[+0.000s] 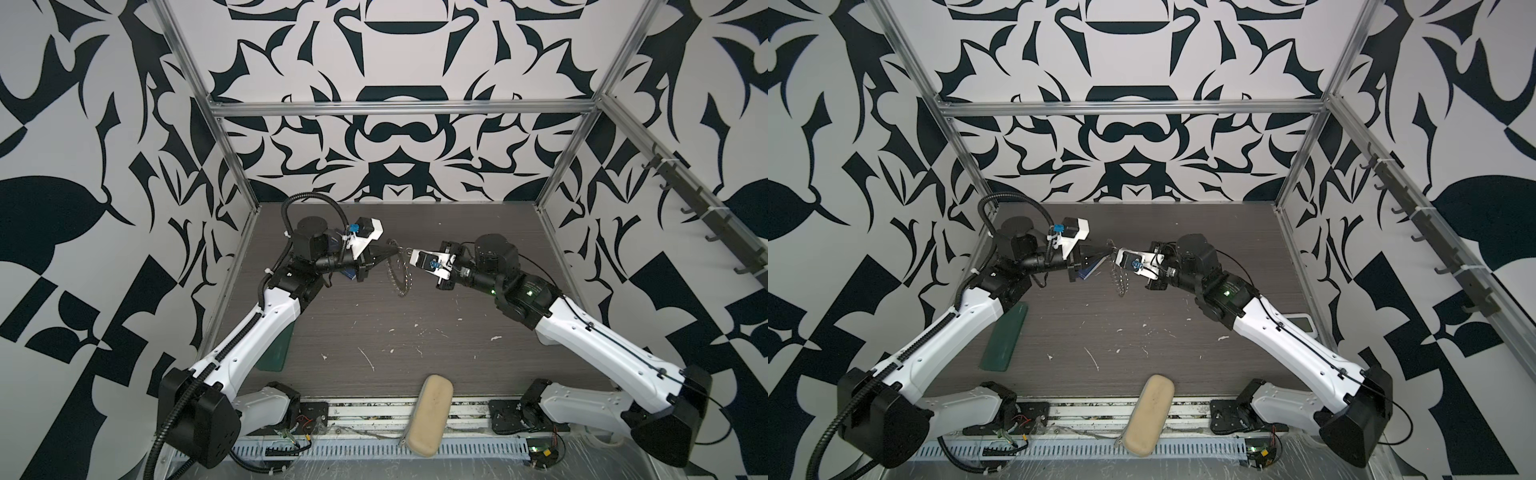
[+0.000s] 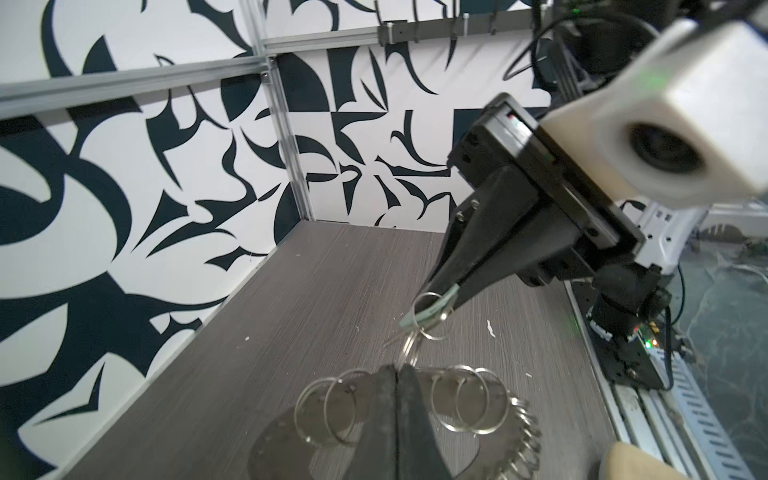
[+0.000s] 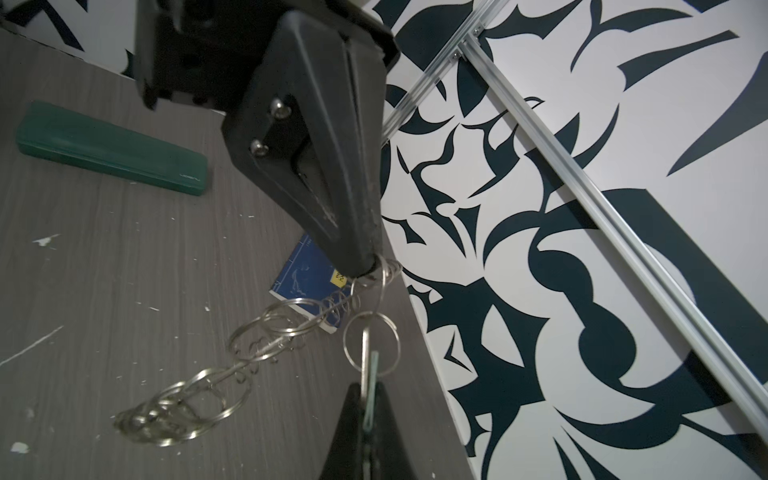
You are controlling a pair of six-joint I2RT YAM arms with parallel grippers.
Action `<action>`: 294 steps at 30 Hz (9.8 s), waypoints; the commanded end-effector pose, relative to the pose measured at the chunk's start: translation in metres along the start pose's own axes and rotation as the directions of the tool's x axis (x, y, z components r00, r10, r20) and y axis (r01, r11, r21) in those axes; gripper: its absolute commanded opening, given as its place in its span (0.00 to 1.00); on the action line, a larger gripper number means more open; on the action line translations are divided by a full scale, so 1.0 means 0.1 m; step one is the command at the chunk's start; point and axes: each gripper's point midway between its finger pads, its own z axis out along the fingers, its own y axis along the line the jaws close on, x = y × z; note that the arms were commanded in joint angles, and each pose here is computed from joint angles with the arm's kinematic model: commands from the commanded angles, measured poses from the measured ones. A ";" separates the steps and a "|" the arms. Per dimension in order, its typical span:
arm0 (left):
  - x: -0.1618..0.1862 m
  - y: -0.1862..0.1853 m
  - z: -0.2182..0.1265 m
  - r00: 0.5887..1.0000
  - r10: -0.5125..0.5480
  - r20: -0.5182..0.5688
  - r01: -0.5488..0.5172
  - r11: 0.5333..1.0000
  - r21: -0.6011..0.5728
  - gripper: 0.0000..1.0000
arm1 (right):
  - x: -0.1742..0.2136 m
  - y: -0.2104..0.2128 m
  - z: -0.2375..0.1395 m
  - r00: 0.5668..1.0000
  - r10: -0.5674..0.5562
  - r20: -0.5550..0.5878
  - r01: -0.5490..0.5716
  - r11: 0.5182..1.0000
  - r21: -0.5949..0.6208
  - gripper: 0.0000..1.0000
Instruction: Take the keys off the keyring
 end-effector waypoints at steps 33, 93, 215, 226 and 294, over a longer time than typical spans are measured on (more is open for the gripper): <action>0.06 -0.10 -0.10 0.857 0.493 -0.151 -0.509 0.855 -0.099 0.00 | -0.58 0.00 -0.08 0.979 0.025 0.204 0.000 0.993 -0.121 0.30; -0.19 -0.40 -0.18 0.924 0.382 0.016 -0.382 0.924 0.000 0.15 | -0.67 0.24 -0.02 0.939 -0.044 0.340 0.128 0.965 -0.228 0.00; -0.07 -0.41 -0.21 0.928 0.373 -0.010 -0.372 0.927 0.057 0.14 | -0.80 0.25 -0.03 0.978 -0.109 0.178 0.162 0.934 -0.318 0.00; -0.08 -0.42 -0.22 0.928 0.372 -0.013 -0.370 0.927 0.065 0.00 | -0.79 0.24 -0.02 0.979 -0.112 0.170 0.163 0.929 -0.333 0.00; -0.30 -0.25 -0.28 0.947 0.310 0.087 -0.306 0.950 -0.056 0.00 | -0.52 0.16 0.35 0.935 0.221 0.279 -0.187 0.972 -0.142 0.27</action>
